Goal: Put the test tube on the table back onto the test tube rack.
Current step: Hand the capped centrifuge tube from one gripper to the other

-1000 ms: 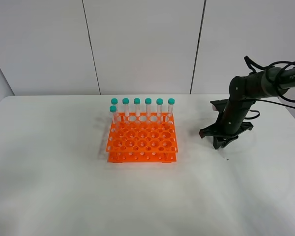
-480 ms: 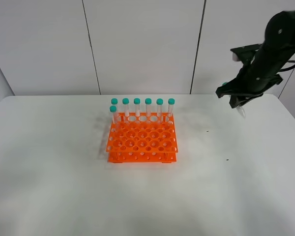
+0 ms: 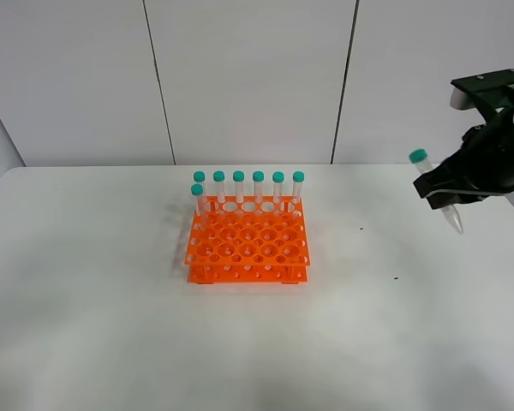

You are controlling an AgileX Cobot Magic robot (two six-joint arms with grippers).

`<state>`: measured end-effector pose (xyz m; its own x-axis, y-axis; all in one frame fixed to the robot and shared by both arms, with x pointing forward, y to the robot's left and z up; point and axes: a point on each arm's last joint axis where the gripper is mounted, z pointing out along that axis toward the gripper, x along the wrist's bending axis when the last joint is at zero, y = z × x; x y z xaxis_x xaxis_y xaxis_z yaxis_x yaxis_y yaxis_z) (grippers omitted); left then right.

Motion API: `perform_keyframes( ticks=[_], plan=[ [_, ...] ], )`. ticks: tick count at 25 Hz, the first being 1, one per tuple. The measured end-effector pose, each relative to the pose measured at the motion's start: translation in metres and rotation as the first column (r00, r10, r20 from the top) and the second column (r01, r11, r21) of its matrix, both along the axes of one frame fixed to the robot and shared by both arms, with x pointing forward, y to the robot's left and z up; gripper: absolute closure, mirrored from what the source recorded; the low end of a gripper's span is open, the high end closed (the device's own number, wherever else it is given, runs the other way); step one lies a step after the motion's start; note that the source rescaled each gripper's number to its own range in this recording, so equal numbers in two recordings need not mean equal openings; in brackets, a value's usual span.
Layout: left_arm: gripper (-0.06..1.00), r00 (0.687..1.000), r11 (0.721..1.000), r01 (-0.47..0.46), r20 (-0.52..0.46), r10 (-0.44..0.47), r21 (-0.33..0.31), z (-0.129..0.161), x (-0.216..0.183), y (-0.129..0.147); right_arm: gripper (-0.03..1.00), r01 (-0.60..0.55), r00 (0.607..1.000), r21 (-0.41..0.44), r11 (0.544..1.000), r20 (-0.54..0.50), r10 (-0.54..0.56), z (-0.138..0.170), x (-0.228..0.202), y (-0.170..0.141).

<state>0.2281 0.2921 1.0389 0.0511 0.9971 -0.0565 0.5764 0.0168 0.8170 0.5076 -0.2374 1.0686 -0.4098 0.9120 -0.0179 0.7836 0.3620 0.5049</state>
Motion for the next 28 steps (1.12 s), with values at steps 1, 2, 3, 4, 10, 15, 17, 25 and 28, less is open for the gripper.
perform_keyframes(
  ticks=[1, 2, 3, 4, 10, 15, 17, 25, 28],
  plan=[
    [0.07, 1.000, 1.000, 0.000, 0.000, 0.000, 0.000, 0.000, 0.000, 0.000, 0.93, -0.044, 0.998, 0.031, 0.999, 0.042, 0.043, 0.002, 0.001, 0.011],
    [0.07, 1.000, 1.000, 0.000, 0.000, 0.000, 0.000, 0.000, 0.000, 0.000, 0.93, -0.100, 0.992, 0.055, 0.993, 0.084, 0.095, 0.004, 0.002, 0.024],
    [0.07, 1.000, 1.000, 0.000, 0.000, 0.000, 0.000, 0.000, 0.000, 0.000, 0.93, -0.155, 0.982, 0.064, 0.986, 0.118, 0.147, 0.004, 0.002, 0.036],
    [0.07, 1.000, 1.000, 0.000, 0.000, 0.000, 0.000, 0.000, 0.000, 0.000, 0.93, -0.215, 0.969, 0.076, 0.974, 0.138, 0.203, 0.004, 0.001, 0.049],
    [0.07, 1.000, 1.000, 0.000, 0.000, 0.000, 0.000, 0.000, 0.000, 0.000, 0.93, -0.503, 0.863, 0.157, 0.850, 0.150, 0.483, -0.021, -0.007, 0.113],
    [0.07, 1.000, 1.000, 0.000, 0.000, 0.000, 0.000, 0.000, 0.000, 0.000, 0.93, -0.599, 0.796, 0.290, 0.747, 0.112, 0.595, -0.044, -0.006, 0.134],
    [0.07, 1.000, 1.000, 0.000, 0.000, 0.000, 0.000, 0.000, 0.000, 0.000, 0.93, -0.608, 0.788, 0.306, 0.733, 0.117, 0.605, -0.047, -0.005, 0.137],
    [0.07, 1.000, 1.000, 0.000, 0.000, 0.000, 0.000, 0.000, 0.000, 0.000, 0.93, -0.614, 0.784, 0.309, 0.727, 0.128, 0.608, -0.047, -0.004, 0.138],
    [0.07, 0.999, 1.000, -0.011, 0.049, 0.012, -0.014, 0.009, -0.001, 0.000, 0.93, -0.616, 0.783, 0.304, 0.727, 0.128, 0.609, -0.047, -0.004, 0.138]
  ],
)
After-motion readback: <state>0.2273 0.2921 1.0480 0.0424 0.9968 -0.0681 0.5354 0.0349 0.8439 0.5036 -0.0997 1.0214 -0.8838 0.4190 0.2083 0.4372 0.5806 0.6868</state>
